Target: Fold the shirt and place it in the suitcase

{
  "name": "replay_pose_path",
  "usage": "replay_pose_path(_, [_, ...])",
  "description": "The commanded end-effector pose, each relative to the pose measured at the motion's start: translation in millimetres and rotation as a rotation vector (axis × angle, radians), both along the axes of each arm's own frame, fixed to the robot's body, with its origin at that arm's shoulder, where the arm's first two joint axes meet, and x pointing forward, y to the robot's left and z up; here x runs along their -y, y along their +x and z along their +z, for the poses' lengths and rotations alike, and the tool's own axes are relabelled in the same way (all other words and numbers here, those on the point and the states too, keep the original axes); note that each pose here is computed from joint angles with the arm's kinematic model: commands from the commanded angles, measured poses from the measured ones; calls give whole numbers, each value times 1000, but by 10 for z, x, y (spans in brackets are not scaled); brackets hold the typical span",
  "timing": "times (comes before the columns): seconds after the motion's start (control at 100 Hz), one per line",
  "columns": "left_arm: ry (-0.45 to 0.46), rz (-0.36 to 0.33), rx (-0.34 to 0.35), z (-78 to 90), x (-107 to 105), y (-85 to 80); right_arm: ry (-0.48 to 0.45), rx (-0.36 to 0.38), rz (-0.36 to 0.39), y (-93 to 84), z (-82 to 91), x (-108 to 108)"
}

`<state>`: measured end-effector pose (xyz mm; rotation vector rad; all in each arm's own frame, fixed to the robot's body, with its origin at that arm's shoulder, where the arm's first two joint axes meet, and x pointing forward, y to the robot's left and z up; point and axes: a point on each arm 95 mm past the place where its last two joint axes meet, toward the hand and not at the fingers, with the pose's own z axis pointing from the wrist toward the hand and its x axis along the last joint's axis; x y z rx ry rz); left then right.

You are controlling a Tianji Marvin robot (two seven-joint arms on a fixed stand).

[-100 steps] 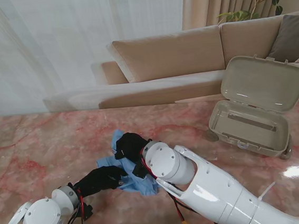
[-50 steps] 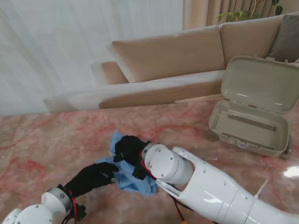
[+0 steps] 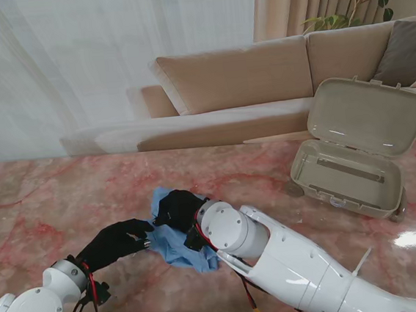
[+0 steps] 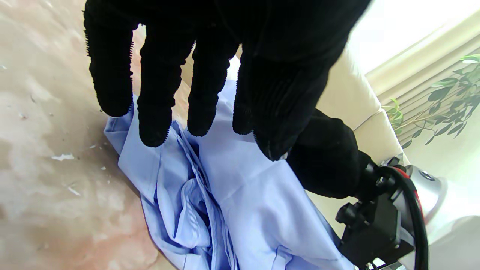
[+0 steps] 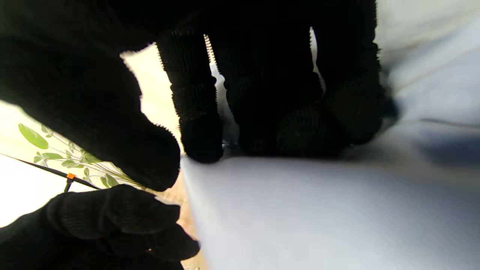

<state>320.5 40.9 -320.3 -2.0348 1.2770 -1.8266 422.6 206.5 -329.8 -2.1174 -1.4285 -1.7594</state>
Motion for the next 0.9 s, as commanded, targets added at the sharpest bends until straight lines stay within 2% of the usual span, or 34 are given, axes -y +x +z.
replay_pose_path(0.0, [8,5,3,20,-7,-22,3,-25,4,-35,-68,-4])
replay_pose_path(0.43, [46,42,28,129,-118,-66,33,-34,28,-66,-60,35])
replay_pose_path(0.64, [48,57,30,156,-151,-38,95,-19,35,-175,69,107])
replay_pose_path(0.89, [42,58,30,188,-148,59,160,63,1,-354,265,310])
